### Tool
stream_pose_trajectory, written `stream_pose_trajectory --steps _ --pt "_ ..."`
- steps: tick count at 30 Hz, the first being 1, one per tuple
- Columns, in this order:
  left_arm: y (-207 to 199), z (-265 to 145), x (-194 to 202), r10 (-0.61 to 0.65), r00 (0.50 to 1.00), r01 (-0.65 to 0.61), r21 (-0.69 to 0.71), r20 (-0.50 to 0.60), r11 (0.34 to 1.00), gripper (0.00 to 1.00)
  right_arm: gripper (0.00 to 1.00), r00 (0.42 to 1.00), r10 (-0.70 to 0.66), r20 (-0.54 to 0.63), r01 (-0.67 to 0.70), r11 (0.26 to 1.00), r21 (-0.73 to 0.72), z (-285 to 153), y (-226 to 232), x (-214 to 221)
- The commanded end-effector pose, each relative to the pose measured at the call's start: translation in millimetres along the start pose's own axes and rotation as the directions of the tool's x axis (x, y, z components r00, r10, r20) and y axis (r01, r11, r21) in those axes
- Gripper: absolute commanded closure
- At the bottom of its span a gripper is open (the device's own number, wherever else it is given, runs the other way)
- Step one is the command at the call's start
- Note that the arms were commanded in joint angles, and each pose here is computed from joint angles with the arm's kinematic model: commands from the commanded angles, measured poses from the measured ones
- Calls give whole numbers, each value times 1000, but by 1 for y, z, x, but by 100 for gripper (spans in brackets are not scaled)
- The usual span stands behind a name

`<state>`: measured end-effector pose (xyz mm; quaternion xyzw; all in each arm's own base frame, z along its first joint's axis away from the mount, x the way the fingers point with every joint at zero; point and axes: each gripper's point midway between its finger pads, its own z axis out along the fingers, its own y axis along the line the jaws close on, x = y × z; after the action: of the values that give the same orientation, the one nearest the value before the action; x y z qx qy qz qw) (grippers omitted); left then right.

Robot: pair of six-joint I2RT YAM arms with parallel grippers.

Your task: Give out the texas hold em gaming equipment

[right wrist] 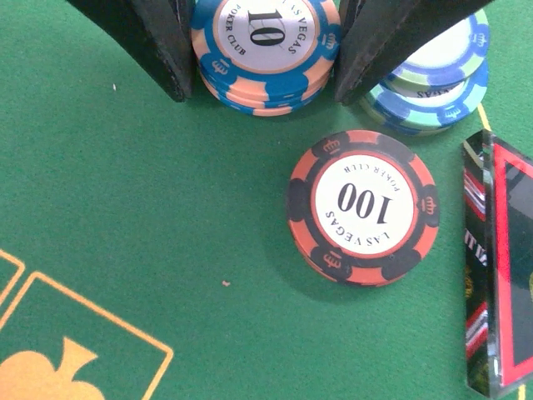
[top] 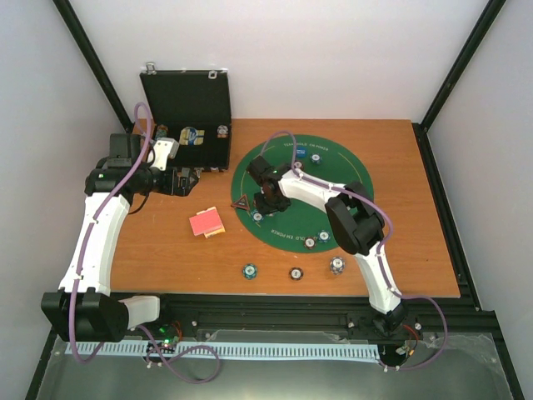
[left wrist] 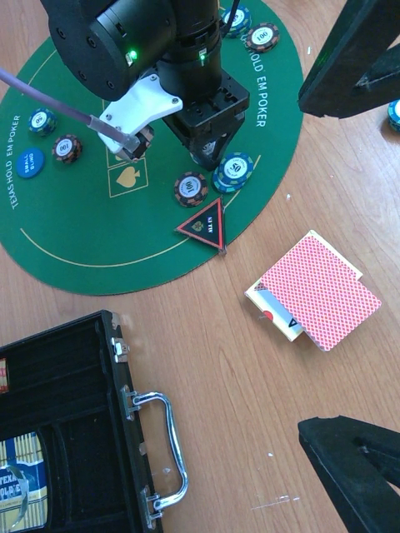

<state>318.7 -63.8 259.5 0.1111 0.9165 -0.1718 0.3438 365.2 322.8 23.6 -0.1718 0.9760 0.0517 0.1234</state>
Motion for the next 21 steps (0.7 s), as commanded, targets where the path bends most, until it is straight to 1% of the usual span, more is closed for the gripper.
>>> stream_pose_trajectory --steps 1,2,7,9,12,15,17,21 --pt "-3 -8 -6 14 1000 -14 2 20 1000 0 59 1000 4 3 -4 1000 25 1 -10 0" --pt "-3 -9 -5 13 1000 -13 2 19 1000 0 53 1000 4 9 -4 1000 25 -3 -11 -2" --pt "-3 -9 -4 11 1000 -11 5 16 1000 0 49 996 -2 85 -1 999 34 -46 -17 -17" --pt "-4 -9 -4 11 1000 -11 7 17 1000 0 45 993 -14 113 10 999 36 -66 -18 -21" --pt "-3 -9 -3 10 1000 -10 5 15 1000 0 43 991 -17 131 11 999 42 -95 -23 -18" --pt "-4 -10 -3 15 1000 -15 6 18 1000 0 36 989 17 149 -22 999 30 -117 -31 2" --pt "-5 -9 -3 16 1000 -16 11 18 1000 0 36 988 54 147 -59 998 29 -125 -40 22" --pt "-6 -9 -4 12 1000 -12 21 16 1000 0 30 984 128 121 -136 989 64 -130 -64 75"
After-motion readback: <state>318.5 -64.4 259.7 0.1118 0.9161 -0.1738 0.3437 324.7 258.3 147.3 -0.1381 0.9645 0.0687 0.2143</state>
